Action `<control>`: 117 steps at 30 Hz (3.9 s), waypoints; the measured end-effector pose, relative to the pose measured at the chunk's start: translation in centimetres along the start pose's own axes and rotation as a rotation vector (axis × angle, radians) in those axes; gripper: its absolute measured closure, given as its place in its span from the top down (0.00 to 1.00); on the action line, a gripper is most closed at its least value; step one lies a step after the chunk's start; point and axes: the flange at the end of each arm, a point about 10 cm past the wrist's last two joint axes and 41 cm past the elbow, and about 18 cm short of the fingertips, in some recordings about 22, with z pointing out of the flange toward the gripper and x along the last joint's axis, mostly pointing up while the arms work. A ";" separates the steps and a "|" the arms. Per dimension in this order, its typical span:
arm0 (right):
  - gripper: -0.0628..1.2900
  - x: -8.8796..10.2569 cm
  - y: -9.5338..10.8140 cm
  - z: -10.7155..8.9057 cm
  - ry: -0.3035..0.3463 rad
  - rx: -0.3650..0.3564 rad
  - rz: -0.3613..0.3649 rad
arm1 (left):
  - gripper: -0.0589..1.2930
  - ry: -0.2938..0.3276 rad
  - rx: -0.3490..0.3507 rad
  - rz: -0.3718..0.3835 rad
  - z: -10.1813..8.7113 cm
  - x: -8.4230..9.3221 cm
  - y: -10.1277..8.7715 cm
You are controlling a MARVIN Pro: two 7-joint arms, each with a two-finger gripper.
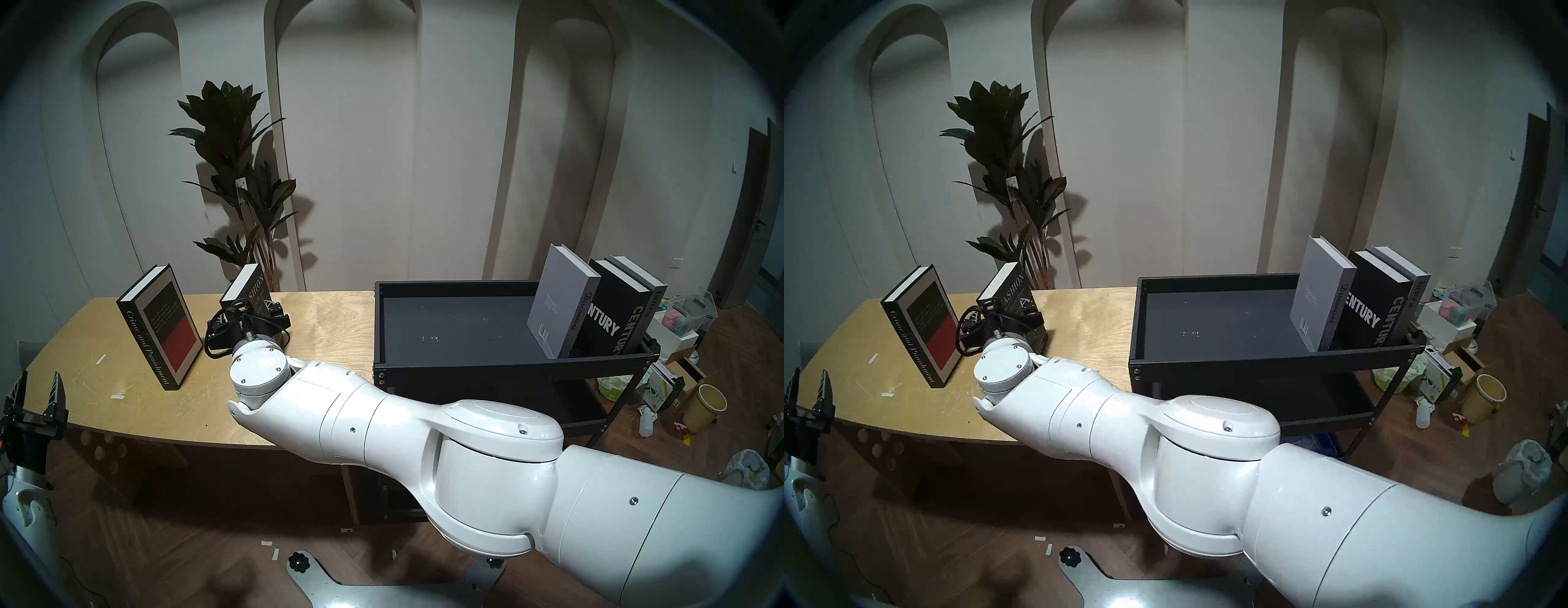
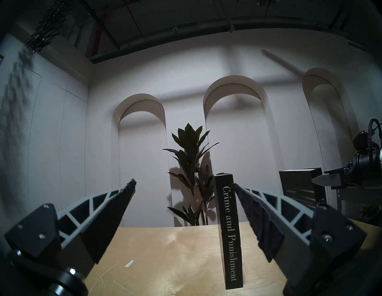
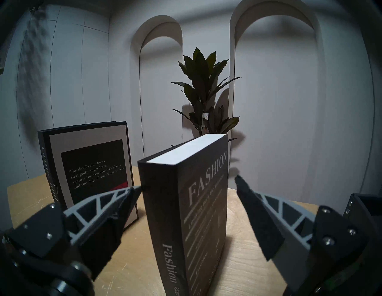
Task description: Move the books from the display table onto the shelf, standing them upright with spines facing out and tallest at one end
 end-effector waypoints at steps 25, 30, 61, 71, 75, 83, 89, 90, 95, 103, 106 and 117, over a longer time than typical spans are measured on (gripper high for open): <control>0.14 0.4 3.4 1.8 -0.022 -0.062 -0.023 | 0.99 0.035 -0.028 0.007 1.4 0.7 -0.4; 0.13 1.0 3.6 2.0 -0.013 -0.060 -0.028 | 0.99 0.045 -0.053 0.005 1.6 0.8 0.0; 0.12 10.0 4.5 3.0 0.309 -0.123 -0.020 | 0.99 0.204 -0.334 -0.058 0.7 3.4 6.9; 0.12 14.1 6.6 2.1 0.479 -0.183 0.018 | 0.99 0.226 -0.394 -0.114 0.5 3.2 9.4; 0.12 14.7 8.8 1.9 0.507 -0.231 0.015 | 0.99 0.229 -0.415 -0.132 0.6 3.0 10.4; 0.12 15.7 13.7 1.6 0.542 -0.318 0.007 | 0.99 0.244 -0.451 -0.157 1.2 3.0 11.8; 0.12 17.8 17.6 1.0 0.576 -0.359 -0.003 | 0.99 0.251 -0.479 -0.179 1.5 2.9 13.0; 0.12 18.2 18.2 0.9 0.579 -0.362 -0.006 | 0.99 0.252 -0.483 -0.183 1.6 2.8 13.2; 0.12 19.6 20.6 0.5 0.578 -0.374 -0.018 | 0.99 0.256 -0.497 -0.192 1.8 2.8 13.8; 0.12 21.3 24.6 -0.5 0.533 -0.394 -0.015 | 0.99 0.263 -0.515 -0.194 2.1 3.0 14.4; 0.12 21.7 25.7 -1.0 0.513 -0.394 -0.012 | 0.99 0.264 -0.524 -0.194 2.2 3.0 14.6; 0.11 23.6 28.9 -3.2 0.457 -0.372 0.004 | 0.99 0.257 -0.566 -0.212 2.3 2.7 16.4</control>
